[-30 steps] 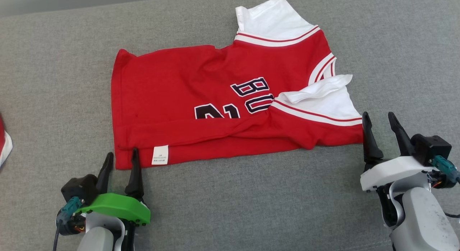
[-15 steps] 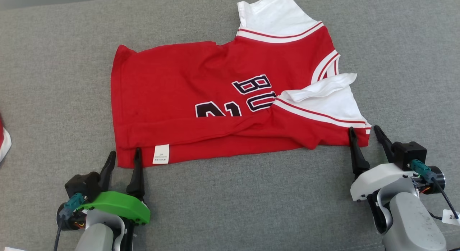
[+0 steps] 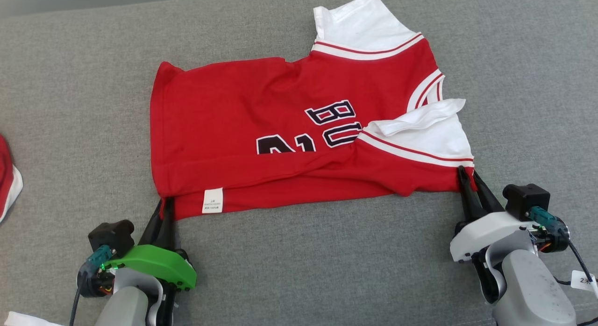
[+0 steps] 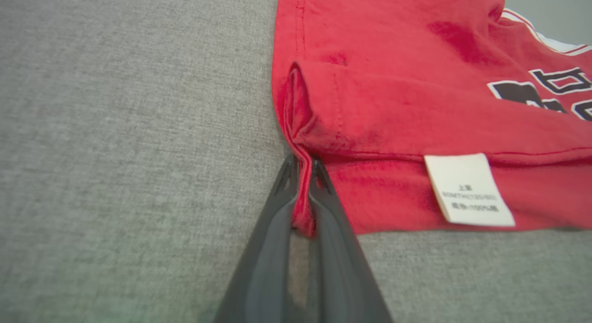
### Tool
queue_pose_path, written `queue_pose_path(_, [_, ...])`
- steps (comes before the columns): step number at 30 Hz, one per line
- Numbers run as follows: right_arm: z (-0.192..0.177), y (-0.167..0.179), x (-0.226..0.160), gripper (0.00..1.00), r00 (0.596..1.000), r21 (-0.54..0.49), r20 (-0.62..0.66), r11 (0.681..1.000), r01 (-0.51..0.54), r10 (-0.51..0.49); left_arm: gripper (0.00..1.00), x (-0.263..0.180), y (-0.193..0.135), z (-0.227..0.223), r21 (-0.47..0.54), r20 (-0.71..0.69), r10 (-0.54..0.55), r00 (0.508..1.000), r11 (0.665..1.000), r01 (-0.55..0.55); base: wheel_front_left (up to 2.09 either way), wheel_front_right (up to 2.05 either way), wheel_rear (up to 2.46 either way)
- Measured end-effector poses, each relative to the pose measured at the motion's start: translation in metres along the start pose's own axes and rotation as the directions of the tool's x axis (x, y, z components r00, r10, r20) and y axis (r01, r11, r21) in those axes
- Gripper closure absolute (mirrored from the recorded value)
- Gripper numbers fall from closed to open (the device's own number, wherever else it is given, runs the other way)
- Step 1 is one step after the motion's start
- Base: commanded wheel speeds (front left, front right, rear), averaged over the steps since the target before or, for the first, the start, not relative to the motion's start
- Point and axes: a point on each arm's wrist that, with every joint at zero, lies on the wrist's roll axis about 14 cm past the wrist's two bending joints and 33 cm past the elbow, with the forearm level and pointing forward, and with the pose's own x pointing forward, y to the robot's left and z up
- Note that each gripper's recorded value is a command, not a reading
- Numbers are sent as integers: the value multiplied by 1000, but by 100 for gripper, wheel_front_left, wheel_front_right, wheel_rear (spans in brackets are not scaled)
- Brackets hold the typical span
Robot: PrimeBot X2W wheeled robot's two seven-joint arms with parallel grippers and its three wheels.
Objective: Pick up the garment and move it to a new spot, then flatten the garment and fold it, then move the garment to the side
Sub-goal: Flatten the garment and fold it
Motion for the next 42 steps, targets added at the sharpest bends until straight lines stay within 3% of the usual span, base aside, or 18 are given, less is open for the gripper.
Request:
queue_pose_path(6, [32, -1, 3, 100, 996, 52, 91, 999, 10, -15, 100, 0, -7, 34, -34, 98, -15, 995, 999, 18, 0, 0, 0])
queue_pose_path(12, [91, 8, 10, 100, 971, 72, 240, 997, -23, 4, 100, -5, -11, 102, -9, 284, -34, 958, 999, 38, 0, 0, 0])
queue_pose_path(17, [114, 16, 3, 100, 957, 100, 290, 994, -47, 16, 100, -19, -10, 126, -10, 354, -20, 935, 1000, 26, 0, 0, 0])
queue_pose_path(20, [113, 18, -5, 100, 958, 97, 286, 994, -56, 26, 100, -28, -9, 108, -19, 315, -6, 949, 1000, 12, 0, 0, 0])
queue_pose_path(31, [15, 6, -57, 100, 998, 117, 56, 993, 3, -9, 100, -79, 1, -14, -83, 35, 75, 997, 994, -72, 0, 0, 0])
queue_pose_path(33, [12, 4, -58, 59, 999, 114, 49, 993, 8, -14, 100, -78, 1, -15, -77, 29, 73, 997, 994, -71, 0, 0, 0])
queue_pose_path(34, [14, 3, -57, 0, 998, 111, 55, 994, 11, -17, 75, -77, 1, -15, -71, 29, 72, 997, 995, -70, 0, 0, 0])
queue_pose_path(35, [15, 1, -56, 0, 998, 110, 61, 994, 14, -21, 27, -77, 1, -15, -61, 30, 69, 997, 996, -67, 0, 0, 0])
queue_pose_path(36, [17, 0, -55, 0, 998, 104, 66, 994, 16, -23, 0, -76, 0, -13, -50, 32, 66, 997, 997, -64, 0, 0, 0])
queue_pose_path(42, [36, 1, -39, 0, 993, 92, 116, 996, 7, -18, 0, -56, -9, 18, -13, 110, 27, 994, 1000, -26, 0, 0, 0])
